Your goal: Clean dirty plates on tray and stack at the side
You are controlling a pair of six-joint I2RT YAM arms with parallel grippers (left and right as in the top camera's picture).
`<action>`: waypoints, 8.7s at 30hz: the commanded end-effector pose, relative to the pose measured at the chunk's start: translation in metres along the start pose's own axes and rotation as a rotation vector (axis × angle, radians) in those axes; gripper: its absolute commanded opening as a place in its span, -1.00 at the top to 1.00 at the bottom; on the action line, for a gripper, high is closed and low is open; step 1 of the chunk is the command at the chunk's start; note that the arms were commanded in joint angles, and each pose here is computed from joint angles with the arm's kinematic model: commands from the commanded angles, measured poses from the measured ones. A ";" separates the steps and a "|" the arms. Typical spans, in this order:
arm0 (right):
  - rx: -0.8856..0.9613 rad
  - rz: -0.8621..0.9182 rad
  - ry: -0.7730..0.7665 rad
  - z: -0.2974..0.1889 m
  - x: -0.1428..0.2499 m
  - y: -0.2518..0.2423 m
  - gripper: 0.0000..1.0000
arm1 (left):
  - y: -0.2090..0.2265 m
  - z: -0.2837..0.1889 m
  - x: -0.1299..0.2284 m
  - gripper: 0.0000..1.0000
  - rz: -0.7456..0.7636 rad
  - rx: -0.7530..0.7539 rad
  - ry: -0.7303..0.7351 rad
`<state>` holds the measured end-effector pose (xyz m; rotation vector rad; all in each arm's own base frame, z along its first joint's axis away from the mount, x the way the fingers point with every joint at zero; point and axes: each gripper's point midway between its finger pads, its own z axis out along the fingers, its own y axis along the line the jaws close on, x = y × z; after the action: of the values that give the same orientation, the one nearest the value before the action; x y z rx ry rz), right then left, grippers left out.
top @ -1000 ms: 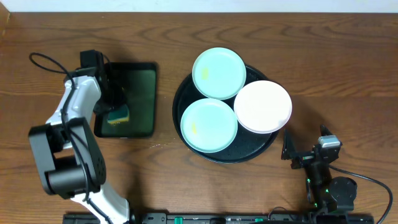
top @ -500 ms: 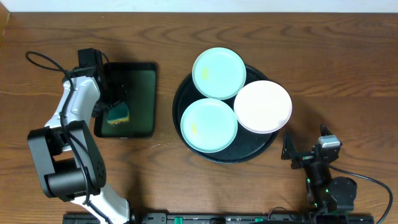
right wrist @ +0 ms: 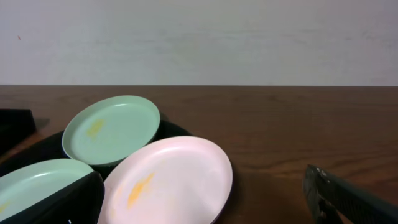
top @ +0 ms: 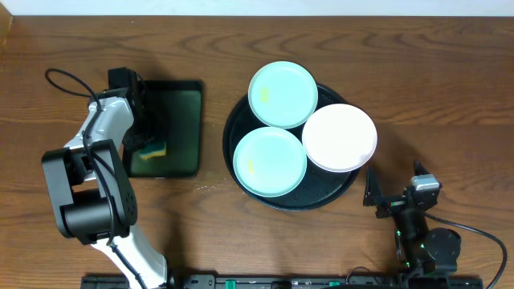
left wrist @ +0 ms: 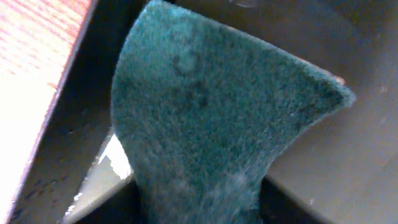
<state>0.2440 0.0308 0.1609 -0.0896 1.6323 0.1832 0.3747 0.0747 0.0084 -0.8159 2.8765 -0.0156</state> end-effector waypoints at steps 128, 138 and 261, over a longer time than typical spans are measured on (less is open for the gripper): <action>0.011 -0.011 0.000 0.000 0.001 -0.002 -0.98 | -0.227 -0.146 0.186 -0.27 0.231 0.313 -0.279; 0.010 0.000 -0.084 -0.001 -0.020 -0.002 -0.99 | -0.121 -0.232 0.112 -0.28 0.052 0.329 -0.441; -0.073 -0.117 1.415 0.150 0.137 0.152 -0.06 | -0.054 -0.212 0.097 -0.57 -0.097 0.146 -0.369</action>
<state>0.3465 0.2167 0.0205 -0.4316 3.0471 0.0856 0.2888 -0.0315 0.2075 -0.8454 2.4544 -0.1022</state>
